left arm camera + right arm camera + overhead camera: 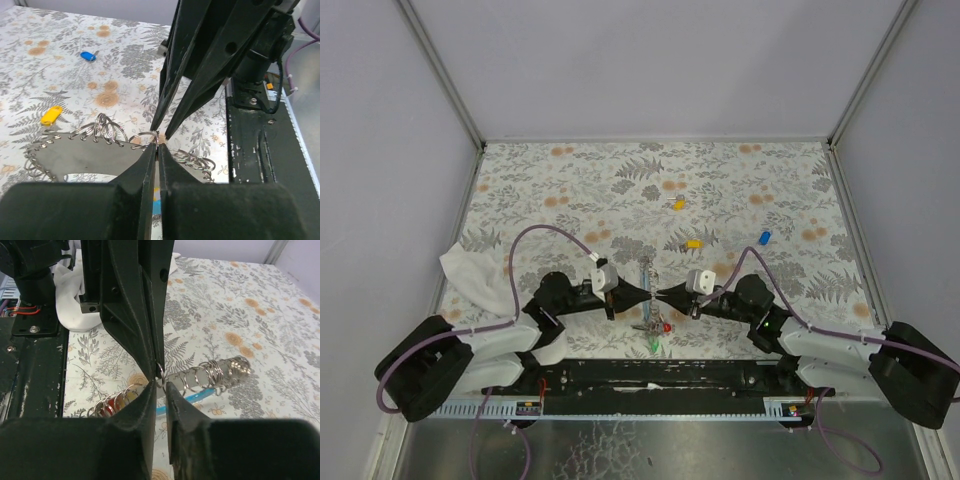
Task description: Put the keys on the keyring
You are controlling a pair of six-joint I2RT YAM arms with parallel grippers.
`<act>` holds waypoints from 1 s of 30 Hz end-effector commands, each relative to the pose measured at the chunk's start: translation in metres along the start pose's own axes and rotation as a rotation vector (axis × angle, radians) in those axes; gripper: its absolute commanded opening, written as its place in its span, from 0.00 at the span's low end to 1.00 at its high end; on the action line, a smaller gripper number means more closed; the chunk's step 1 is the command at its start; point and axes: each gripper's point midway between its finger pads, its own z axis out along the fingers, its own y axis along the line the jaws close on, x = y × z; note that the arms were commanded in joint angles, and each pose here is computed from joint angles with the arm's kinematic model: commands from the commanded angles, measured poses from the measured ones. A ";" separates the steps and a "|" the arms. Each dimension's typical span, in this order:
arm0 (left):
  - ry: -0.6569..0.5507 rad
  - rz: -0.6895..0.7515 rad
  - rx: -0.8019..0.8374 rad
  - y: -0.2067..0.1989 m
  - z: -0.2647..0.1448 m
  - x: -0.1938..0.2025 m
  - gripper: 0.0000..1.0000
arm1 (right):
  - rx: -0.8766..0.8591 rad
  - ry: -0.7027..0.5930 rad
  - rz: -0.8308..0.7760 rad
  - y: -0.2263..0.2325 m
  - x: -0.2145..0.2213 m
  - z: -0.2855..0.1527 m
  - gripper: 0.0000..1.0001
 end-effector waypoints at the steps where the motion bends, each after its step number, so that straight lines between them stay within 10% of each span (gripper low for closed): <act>1: 0.018 0.076 -0.058 0.013 -0.001 -0.010 0.00 | 0.075 -0.005 0.004 -0.016 -0.023 -0.005 0.25; 16: 0.045 0.127 -0.062 0.011 -0.008 -0.016 0.00 | 0.652 0.376 0.262 -0.097 -0.005 -0.054 0.79; 30: 0.050 0.001 -0.376 0.061 -0.017 -0.015 0.00 | 0.808 0.535 0.381 -0.167 0.043 -0.058 0.99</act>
